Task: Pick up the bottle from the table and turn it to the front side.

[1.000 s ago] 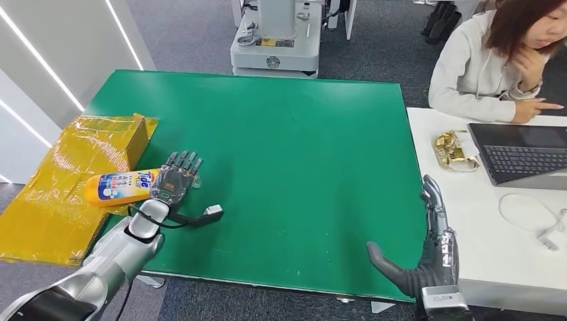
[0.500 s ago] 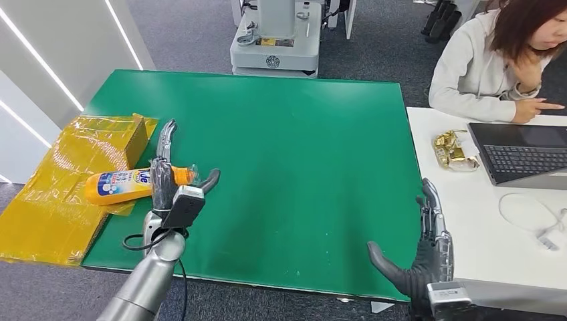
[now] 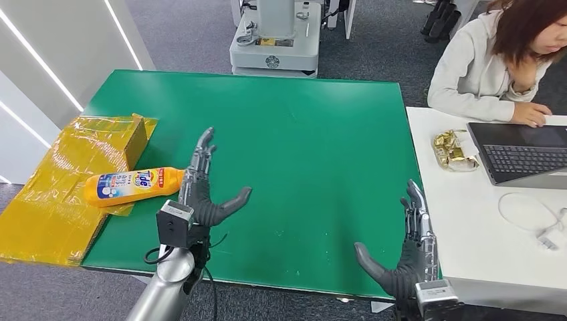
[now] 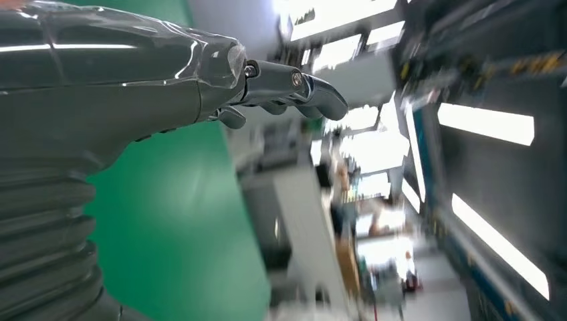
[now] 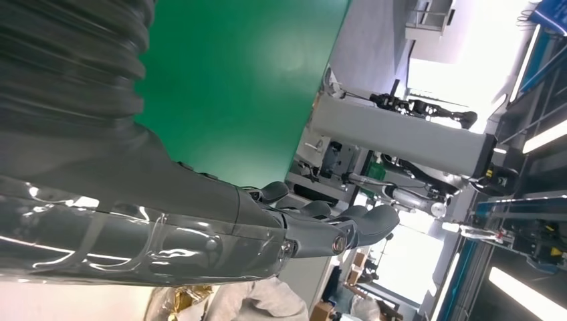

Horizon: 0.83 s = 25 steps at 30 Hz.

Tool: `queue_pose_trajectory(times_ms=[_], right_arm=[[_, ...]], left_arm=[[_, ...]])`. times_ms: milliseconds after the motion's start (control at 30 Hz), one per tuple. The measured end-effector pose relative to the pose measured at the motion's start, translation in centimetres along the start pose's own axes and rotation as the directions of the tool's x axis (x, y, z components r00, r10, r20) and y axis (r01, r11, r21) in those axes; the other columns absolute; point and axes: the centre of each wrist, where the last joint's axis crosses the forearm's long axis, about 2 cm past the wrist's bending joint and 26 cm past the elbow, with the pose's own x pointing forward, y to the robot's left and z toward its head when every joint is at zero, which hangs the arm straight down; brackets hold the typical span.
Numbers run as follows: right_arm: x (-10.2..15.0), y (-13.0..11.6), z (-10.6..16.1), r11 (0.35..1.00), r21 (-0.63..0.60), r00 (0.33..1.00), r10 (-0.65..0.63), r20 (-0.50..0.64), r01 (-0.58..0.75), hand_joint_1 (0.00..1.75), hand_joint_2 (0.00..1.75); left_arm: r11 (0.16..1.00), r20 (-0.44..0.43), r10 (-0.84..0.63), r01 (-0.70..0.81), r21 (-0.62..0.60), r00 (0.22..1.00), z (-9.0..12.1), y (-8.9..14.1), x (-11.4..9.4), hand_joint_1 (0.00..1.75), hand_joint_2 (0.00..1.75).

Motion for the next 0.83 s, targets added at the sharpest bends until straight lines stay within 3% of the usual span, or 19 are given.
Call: queue_pose_trajectory(times_ms=[100, 233, 833], right_arm=[[0.2, 0.3, 0.0, 1.0, -0.011, 1.0, -0.019, -0.004, 0.019, 0.0, 1.75], [0.7, 0.8, 0.2, 0.999, -0.022, 0.999, -0.042, -0.015, 0.042, 0.0, 1.75], [2.2, 1.1, 1.3, 0.993, -0.06, 0.994, -0.101, -0.052, 0.098, 0.0, 1.75]], left_arm=[[0.983, -0.075, 0.162, -0.167, -0.074, 0.984, 0.4, -1.2, 0.0, 0.0, 1.75], [0.95, -0.157, 0.257, -0.279, -0.142, 0.954, 0.8, -2.3, -0.2, 0.0, 1.75], [0.938, -0.244, 0.265, -0.307, -0.158, 0.933, 2.3, -3.3, -0.4, 0.0, 1.75]])
